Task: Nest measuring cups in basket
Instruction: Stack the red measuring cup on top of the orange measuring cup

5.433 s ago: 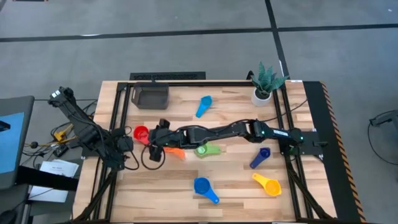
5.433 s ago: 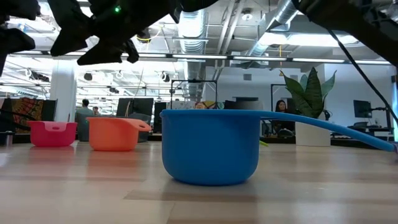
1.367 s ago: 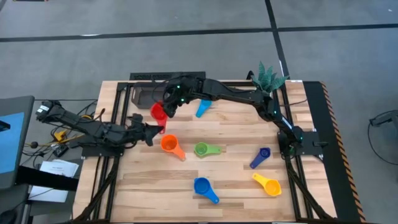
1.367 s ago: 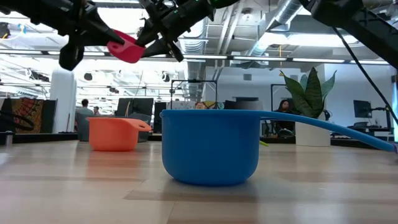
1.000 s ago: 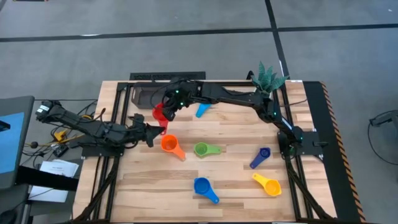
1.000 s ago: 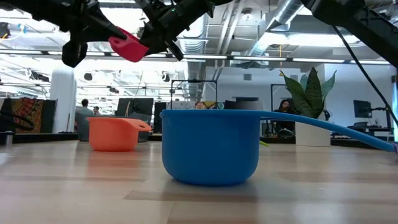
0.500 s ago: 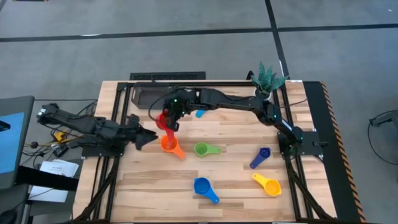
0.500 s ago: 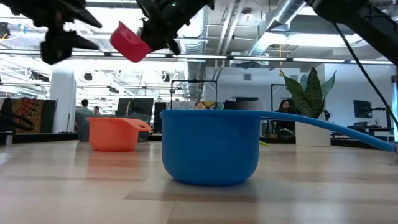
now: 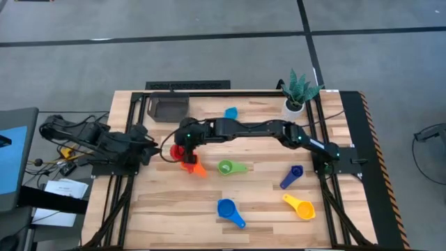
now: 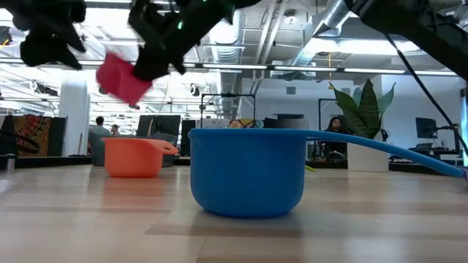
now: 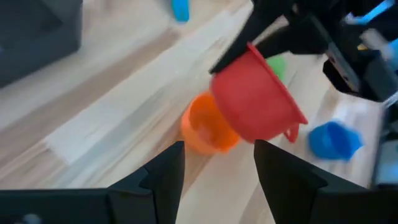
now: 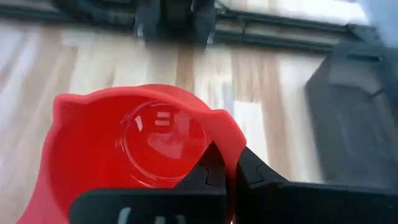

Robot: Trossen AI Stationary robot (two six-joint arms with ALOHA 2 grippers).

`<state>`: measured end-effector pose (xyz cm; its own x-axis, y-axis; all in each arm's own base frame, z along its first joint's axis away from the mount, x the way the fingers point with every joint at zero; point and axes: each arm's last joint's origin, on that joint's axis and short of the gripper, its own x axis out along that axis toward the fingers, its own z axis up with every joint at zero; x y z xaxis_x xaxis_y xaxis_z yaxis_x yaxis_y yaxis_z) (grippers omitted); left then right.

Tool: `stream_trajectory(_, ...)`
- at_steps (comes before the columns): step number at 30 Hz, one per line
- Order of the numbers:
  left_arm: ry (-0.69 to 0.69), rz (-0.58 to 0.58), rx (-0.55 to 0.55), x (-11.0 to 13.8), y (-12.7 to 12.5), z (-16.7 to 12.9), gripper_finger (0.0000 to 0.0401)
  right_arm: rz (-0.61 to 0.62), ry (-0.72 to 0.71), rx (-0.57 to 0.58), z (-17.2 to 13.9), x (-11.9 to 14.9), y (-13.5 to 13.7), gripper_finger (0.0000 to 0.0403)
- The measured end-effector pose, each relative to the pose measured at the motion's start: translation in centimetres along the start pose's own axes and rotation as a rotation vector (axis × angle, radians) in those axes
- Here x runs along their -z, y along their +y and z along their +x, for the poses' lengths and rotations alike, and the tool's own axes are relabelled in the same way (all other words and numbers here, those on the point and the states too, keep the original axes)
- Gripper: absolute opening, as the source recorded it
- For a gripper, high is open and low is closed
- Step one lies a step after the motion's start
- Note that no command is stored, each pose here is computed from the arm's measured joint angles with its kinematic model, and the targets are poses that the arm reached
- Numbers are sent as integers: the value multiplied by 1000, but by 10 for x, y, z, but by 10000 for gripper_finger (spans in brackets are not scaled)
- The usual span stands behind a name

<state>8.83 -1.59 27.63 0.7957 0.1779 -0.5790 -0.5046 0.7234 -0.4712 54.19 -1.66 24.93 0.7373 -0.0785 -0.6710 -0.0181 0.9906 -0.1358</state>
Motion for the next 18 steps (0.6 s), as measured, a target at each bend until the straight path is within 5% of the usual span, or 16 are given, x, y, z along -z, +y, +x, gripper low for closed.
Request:
stream_trajectory(2, 32, 13, -25, 3, -2, 7, 179, -29, 89, -17, 5, 12, 3, 7)
stream_trajectory(18, 175, 45, -119, 13, -26, 51, 178, -197, 154, -69, 16, 24, 6, 7)
